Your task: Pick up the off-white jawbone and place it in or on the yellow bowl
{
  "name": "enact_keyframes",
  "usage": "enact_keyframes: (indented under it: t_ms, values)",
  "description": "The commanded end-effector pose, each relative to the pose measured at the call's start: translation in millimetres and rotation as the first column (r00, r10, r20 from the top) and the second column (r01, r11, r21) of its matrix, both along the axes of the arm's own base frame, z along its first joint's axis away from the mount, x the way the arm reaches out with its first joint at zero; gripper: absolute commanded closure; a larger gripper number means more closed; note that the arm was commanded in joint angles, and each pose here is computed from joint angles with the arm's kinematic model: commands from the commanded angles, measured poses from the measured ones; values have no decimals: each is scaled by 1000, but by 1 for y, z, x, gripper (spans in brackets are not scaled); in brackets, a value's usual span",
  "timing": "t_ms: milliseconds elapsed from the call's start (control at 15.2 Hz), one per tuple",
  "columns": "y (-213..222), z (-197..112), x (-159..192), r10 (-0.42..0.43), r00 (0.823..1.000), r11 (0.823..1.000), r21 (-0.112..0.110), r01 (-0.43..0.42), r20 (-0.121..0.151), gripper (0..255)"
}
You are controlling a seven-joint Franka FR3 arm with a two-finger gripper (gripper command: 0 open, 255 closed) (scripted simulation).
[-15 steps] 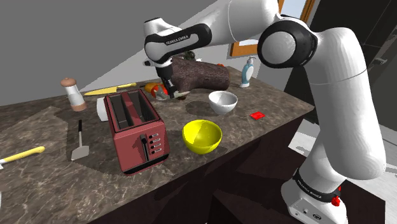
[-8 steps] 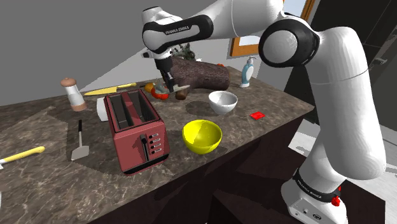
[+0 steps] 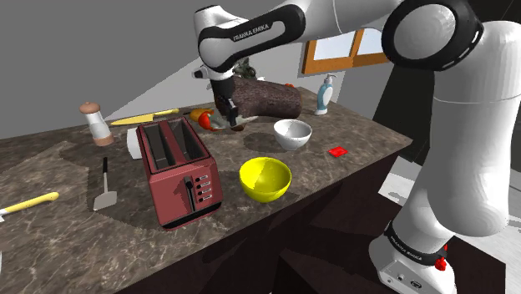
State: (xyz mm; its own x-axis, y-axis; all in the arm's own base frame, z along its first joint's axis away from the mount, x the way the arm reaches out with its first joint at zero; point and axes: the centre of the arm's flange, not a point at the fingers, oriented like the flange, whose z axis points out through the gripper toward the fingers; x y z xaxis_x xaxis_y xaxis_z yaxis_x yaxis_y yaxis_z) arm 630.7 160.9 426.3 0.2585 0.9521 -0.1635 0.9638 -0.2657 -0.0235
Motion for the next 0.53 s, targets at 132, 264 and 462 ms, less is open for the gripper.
enact_keyframes:
  t_ms: [132,264,462]
  values:
    - [10,-4,-52,0,1000,1000,0,0,0,255]
    - [15,-5,-78,0,1000,1000,0,0,0,255]
    - [22,-8,-117,0,1000,1000,0,0,0,255]
